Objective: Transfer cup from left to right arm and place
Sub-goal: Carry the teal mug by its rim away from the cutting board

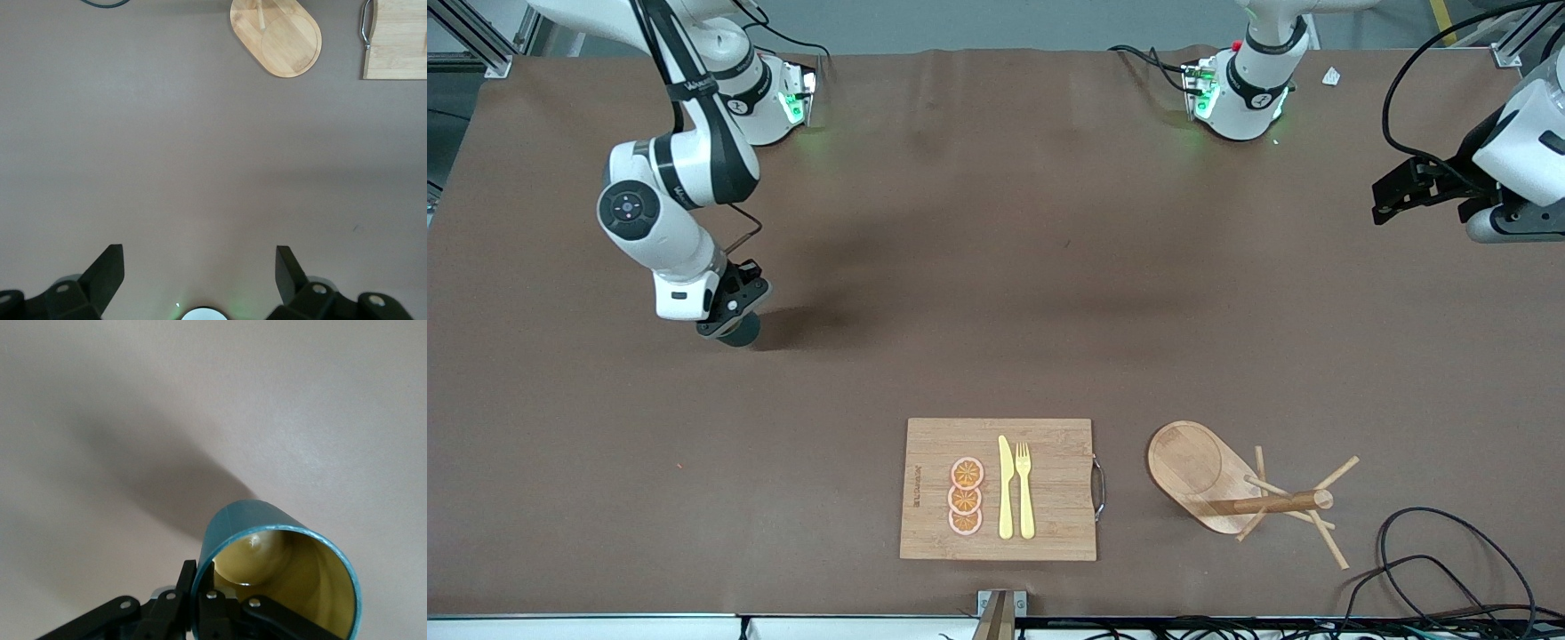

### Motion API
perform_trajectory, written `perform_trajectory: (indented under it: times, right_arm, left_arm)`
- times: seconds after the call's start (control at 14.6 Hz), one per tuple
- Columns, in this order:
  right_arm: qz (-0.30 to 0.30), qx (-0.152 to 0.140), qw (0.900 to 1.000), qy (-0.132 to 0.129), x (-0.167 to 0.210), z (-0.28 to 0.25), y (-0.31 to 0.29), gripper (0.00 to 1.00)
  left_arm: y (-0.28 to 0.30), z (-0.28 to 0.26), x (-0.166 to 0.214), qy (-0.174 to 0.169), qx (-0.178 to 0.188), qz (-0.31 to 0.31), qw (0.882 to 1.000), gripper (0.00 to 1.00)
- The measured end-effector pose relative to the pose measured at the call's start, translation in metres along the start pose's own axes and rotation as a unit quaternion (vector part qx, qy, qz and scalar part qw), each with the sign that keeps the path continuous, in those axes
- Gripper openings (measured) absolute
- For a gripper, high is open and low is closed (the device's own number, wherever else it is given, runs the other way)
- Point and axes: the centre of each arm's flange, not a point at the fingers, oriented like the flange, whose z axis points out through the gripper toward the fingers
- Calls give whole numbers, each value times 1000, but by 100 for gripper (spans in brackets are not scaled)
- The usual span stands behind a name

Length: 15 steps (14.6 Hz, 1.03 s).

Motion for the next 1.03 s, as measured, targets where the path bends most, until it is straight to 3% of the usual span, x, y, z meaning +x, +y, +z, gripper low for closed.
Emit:
perform_trajectory:
  times: [0.48, 1.03]
  right_arm:
    - [-61, 9, 998, -4, -47, 18, 53, 5]
    - [-49, -8, 999, 12, -58, 52, 70, 5]
  left_arm:
    - [1, 0, 0, -2, 0, 1, 1000, 100]
    - [3, 0, -1, -1, 0, 3, 1000, 100]
